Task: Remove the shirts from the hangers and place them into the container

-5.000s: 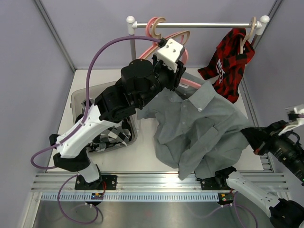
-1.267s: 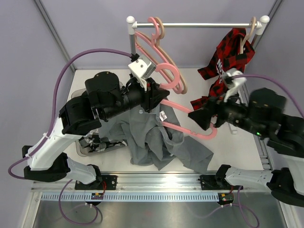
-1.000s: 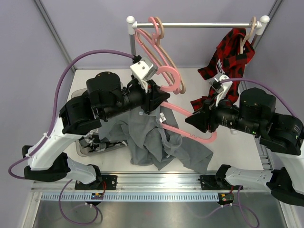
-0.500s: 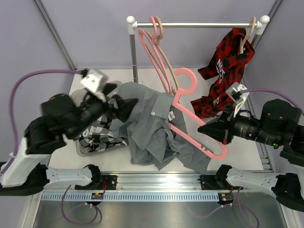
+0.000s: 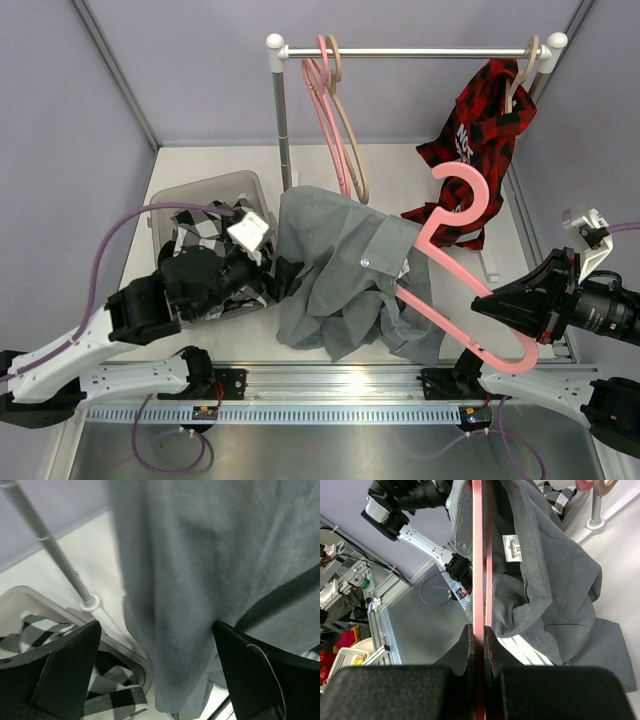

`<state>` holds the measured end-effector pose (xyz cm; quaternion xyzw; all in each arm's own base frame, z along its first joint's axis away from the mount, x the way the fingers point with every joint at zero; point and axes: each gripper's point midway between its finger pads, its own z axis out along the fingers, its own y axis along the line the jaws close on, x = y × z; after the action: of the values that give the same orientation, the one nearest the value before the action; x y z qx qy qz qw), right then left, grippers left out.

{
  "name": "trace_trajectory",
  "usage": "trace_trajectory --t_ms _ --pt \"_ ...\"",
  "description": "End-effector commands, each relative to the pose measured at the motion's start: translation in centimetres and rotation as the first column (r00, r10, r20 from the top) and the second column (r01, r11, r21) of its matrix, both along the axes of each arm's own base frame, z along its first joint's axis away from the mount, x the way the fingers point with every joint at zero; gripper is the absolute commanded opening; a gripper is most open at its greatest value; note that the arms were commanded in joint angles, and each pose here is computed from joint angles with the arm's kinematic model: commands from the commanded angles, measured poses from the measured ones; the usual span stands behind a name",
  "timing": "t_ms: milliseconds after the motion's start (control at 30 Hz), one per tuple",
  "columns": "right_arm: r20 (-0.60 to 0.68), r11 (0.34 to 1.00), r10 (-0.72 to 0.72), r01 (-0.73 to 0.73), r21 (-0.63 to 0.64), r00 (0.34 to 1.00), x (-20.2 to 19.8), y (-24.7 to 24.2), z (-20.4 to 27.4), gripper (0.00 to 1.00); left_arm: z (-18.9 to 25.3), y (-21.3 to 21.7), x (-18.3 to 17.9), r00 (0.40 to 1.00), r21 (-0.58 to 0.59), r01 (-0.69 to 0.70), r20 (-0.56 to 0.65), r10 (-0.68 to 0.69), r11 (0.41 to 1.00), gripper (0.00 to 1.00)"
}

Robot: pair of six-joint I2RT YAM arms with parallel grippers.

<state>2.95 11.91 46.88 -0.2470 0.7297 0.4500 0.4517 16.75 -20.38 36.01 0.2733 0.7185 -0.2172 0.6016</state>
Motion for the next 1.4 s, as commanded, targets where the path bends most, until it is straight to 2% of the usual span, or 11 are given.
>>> trace_trajectory --t_ms 0,200,233,300,333,400,467,500,600,967,1367 --pt "0.015 0.998 0.033 -0.034 0.052 0.999 -0.7 0.3 1.6 0.0 1.9 -3.3 -1.1 0.989 -0.124 0.145 0.057 -0.139 0.982 0.99" --pt "0.027 0.993 0.075 -0.077 0.089 0.997 -1.8 0.1 2.6 0.0 1.4 -7.5 -2.8 0.944 -0.205 0.328 0.098 -0.315 0.922 0.98" --pt "0.026 0.993 0.077 -0.079 0.089 0.997 -1.9 0.0 2.6 0.0 1.5 -8.0 -3.0 0.937 -0.218 0.348 0.1 -0.334 0.912 0.71" --pt "0.02 0.991 0.088 -0.089 0.096 0.996 -2.2 -0.1 2.7 0.0 2.7 -8.1 -2.9 0.938 -0.264 0.345 0.119 -0.325 0.9 0.39" --pt "0.019 0.99 0.092 -0.093 0.101 0.996 -2.4 -0.2 2.8 0.0 3.1 -7.6 -2.0 0.957 -0.287 0.29 0.113 -0.268 0.913 0.0" --pt "0.016 0.989 0.1 -0.101 0.111 0.995 -2.8 -0.4 3.0 0.0 4.6 -6.2 -0.7 0.981 -0.333 0.19 0.107 -0.163 0.924 0.0" --pt "0.005 0.992 0.082 -0.082 0.1 0.997 -2.9 -1.0 2.6 0.0 4.6 -2.0 2.6 0.991 -0.343 -0.105 0.042 0.127 0.933 0.0" --pt "0.002 0.994 0.053 -0.053 0.094 0.999 -2.6 -1.4 2.4 0.0 6.4 2.1 4.3 0.939 -0.372 -0.312 0.022 0.344 0.874 0.0" --pt "-0.033 0.995 -0.098 0.099 0.034 0.995 -0.9 -3.3 0.8 0.0 9.3 8.8 5.4 0.782 -0.301 -0.576 0.065 0.619 0.76 0.0" --pt "-0.004 0.914 -0.394 0.391 -0.103 0.919 3.6 -6.5 -1.6 0.0 24.8 18.5 1.1 0.731 -0.582 -0.444 0.204 0.651 0.681 0.0" --pt "0.036 0.844 -0.499 0.495 -0.209 0.866 6.8 -6.2 -3.4 0.0 35.0 17.4 1.6 0.47 -0.396 -0.517 0.609 0.639 0.759 0.0"
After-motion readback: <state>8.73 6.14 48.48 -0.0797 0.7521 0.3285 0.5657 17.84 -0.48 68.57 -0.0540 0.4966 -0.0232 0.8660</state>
